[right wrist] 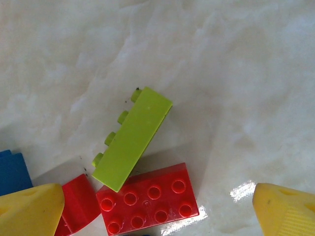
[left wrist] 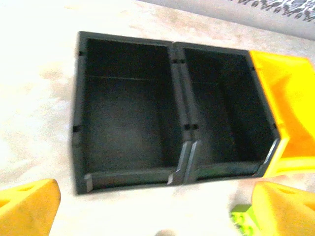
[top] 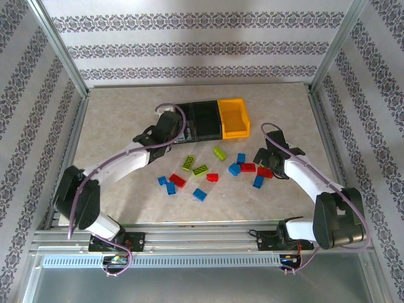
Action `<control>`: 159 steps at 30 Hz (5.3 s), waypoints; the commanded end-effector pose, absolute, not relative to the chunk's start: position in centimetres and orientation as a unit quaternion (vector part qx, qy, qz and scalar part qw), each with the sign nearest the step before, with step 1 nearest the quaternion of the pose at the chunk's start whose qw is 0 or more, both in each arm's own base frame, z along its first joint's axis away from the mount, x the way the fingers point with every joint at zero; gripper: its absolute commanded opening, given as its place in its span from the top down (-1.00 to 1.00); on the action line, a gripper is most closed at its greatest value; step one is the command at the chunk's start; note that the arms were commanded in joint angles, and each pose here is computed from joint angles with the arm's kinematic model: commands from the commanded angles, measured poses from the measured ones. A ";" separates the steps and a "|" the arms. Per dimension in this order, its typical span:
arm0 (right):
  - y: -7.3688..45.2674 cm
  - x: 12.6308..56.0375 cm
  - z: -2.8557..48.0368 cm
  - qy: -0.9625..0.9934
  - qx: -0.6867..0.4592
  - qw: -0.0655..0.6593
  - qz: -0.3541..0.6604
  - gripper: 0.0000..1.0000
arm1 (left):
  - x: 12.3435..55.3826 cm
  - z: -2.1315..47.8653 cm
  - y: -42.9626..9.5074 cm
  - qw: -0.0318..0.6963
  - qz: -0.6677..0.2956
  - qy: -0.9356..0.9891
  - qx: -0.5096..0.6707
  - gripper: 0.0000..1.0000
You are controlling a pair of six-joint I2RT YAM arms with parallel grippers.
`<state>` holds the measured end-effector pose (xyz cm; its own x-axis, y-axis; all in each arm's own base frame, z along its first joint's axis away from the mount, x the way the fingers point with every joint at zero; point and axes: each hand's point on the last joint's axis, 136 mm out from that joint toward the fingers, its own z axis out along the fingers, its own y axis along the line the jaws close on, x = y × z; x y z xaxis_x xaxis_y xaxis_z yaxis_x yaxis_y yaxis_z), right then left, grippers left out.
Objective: Sort the legos into containers by color
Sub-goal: Pick up the lego from the middle-right of the table, then place the lego in the container, then pick up the lego from the center of the table.
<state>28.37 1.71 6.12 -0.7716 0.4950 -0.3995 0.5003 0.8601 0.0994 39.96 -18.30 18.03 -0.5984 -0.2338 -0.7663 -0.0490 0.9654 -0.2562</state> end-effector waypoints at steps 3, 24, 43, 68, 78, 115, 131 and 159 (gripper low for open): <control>1.8 28.6 5.9 0.941 0.271 0.203 -0.014 -0.97 | 37.0 18.9 -14.7 0.485 -0.065 0.869 -0.071 -0.99; 2.3 31.7 5.9 0.949 0.252 0.189 -0.020 -0.67 | 32.0 15.3 -7.7 0.501 -0.025 0.846 -0.179 -0.99; 2.2 33.1 2.8 0.956 0.251 0.152 -0.021 -0.25 | 31.8 14.5 -6.6 0.490 -0.017 0.848 -0.203 -0.99; 5.1 35.7 6.5 0.961 0.200 0.191 0.018 0.61 | 32.4 13.8 -6.8 0.477 -0.023 0.856 -0.199 -0.99; 9.7 42.1 14.2 0.955 0.103 0.274 0.052 0.59 | 32.7 12.8 -7.2 0.458 -0.035 0.867 -0.195 -0.99; 15.2 51.2 9.4 0.966 -0.029 0.256 0.008 0.01 | 32.2 12.9 -6.6 0.432 -0.041 0.879 -0.197 -0.99; 16.3 45.5 14.9 0.957 -0.042 0.286 0.018 -0.25 | 33.0 12.8 -7.0 0.427 -0.056 0.880 -0.199 -0.99; 21.8 36.8 4.8 0.979 -0.111 0.170 0.003 -0.38 | 33.2 11.1 -7.3 0.403 -0.079 0.886 -0.216 -0.99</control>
<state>35.93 21.41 4.87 -0.9204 -0.2164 -0.3256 -0.2196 0.9752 -0.0275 32.79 -7.61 10.52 -0.6088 -0.4152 -0.6760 -0.3037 0.9092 -0.2849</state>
